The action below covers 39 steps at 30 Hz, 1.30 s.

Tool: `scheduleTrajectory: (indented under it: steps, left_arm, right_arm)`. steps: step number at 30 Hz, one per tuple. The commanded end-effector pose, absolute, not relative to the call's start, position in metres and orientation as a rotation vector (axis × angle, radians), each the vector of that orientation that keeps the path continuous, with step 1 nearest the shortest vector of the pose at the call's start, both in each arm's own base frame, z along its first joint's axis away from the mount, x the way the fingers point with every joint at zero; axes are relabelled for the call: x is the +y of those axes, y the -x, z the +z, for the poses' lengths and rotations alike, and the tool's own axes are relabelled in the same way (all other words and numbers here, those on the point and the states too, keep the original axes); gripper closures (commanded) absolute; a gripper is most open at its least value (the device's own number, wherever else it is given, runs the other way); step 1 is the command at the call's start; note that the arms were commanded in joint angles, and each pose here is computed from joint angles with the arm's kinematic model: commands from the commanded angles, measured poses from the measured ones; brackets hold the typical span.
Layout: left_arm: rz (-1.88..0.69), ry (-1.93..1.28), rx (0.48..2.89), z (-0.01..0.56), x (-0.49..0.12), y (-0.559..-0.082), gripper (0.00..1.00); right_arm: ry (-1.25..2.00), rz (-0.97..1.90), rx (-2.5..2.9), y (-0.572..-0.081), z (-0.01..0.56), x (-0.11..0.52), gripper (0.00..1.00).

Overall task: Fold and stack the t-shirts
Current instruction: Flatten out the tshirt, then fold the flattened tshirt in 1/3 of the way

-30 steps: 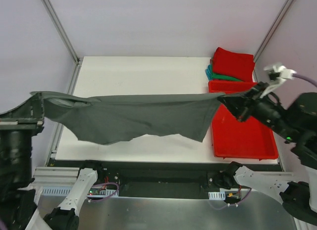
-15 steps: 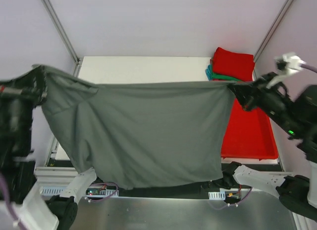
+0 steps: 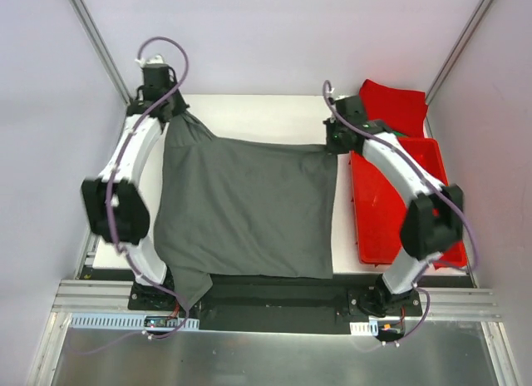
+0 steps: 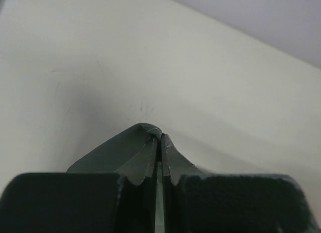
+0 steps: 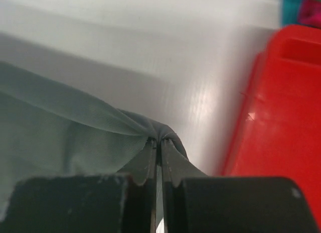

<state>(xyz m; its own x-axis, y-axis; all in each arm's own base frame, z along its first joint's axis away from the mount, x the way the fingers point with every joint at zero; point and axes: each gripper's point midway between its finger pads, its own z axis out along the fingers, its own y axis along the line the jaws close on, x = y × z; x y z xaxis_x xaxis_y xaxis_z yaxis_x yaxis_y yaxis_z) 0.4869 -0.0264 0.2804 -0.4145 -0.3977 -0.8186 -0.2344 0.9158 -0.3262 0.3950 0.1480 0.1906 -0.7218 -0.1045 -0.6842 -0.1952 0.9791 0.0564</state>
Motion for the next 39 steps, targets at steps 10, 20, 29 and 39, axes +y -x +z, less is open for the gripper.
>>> scheduleTrajectory:
  steps: [10, 20, 29, 39]
  left_arm:
    - [-0.194, 0.448, 2.284, 0.095, -0.037, -0.589, 1.00]
    - [-0.224, 0.583, 2.295, 0.089, -0.039, -0.573, 1.00]
    - [-0.271, 0.682, 2.278, 0.122, -0.042, -0.508, 1.00]
    - [-0.204, 0.811, 2.295, 0.110, -0.033, -0.404, 1.00]
  right_arm:
    - [0.237, 0.203, 2.513, -0.496, 0.086, 0.168, 1.00]
    - [0.180, 0.249, 2.535, -0.493, 0.081, 0.166, 1.00]
    - [0.201, 0.321, 2.535, -0.452, 0.097, 0.164, 1.00]
    - [0.241, 0.388, 2.543, -0.412, 0.103, 0.171, 1.00]
